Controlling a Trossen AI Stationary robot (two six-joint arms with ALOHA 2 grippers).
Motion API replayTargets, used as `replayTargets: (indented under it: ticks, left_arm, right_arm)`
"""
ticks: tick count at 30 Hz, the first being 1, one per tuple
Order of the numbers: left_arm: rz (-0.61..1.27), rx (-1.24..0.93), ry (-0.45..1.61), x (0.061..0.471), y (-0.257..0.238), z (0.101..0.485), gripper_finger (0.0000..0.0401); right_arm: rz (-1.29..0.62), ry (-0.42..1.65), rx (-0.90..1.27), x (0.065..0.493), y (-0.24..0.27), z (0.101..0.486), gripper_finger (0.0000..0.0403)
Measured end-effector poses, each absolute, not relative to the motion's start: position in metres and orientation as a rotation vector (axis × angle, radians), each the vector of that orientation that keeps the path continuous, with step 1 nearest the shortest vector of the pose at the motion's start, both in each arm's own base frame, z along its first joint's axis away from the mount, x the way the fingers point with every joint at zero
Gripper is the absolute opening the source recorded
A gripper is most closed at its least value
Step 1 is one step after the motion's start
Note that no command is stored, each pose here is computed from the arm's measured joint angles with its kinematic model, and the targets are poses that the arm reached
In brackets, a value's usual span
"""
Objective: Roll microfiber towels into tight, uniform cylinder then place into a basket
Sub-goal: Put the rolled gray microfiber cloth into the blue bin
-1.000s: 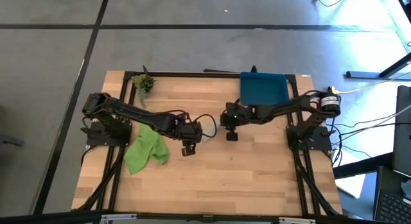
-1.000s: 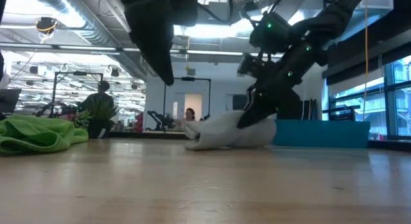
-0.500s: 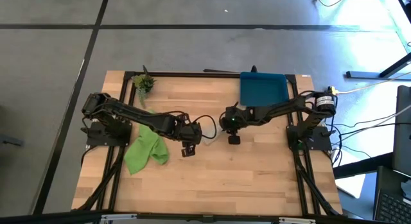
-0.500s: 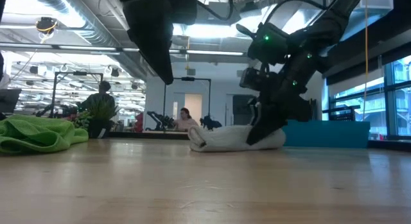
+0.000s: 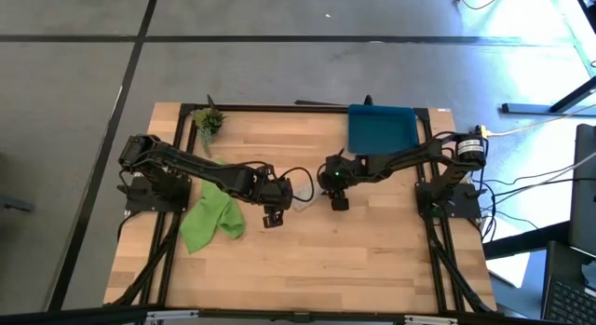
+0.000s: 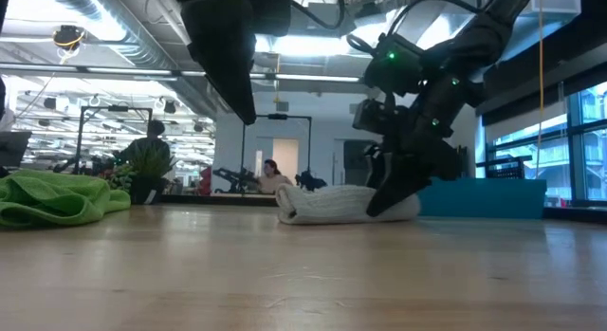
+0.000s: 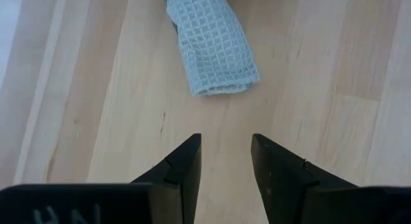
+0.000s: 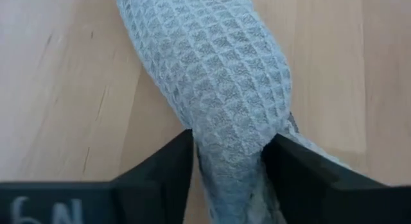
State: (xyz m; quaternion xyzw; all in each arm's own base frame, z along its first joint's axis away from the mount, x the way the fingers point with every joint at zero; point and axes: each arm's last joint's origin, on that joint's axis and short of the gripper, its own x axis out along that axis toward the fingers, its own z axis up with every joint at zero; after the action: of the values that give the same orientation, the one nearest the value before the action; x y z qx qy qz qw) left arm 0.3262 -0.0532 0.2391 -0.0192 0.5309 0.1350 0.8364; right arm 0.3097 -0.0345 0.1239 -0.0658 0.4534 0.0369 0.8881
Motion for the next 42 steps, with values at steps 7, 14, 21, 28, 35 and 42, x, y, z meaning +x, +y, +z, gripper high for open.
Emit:
replayTargets:
  ticks: [7, 14, 21, 28, 35, 42]
  left_arm:
    - [0.286, -0.041, 1.124, 0.326, -0.053, 0.239, 0.0125]
    - [0.286, -0.041, 1.123, 0.326, -0.053, 0.239, 0.0125]
    - [0.286, -0.041, 1.123, 0.326, -0.053, 0.239, 0.0125]
    - [0.277, -0.036, 1.128, 0.326, -0.053, 0.239, 0.0125]
    - [0.230, 0.044, 1.152, 0.323, -0.060, 0.239, 0.0125]
    - [0.239, 0.073, 1.122, 0.320, -0.060, 0.245, 0.0125]
  right_arm:
    - [0.113, 0.966, -0.184, 0.321, -0.032, 0.140, 0.0247]
    - [0.134, 1.006, -0.204, 0.330, -0.033, 0.156, 0.0263]
    - [0.155, 1.003, -0.244, 0.330, -0.033, 0.157, 0.0262]
    - [0.161, 1.002, -0.254, 0.330, -0.033, 0.157, 0.0262]
    - [0.155, 0.994, -0.250, 0.318, -0.032, 0.179, 0.0262]
    - [0.141, 0.920, -0.259, 0.303, -0.030, 0.213, 0.0261]
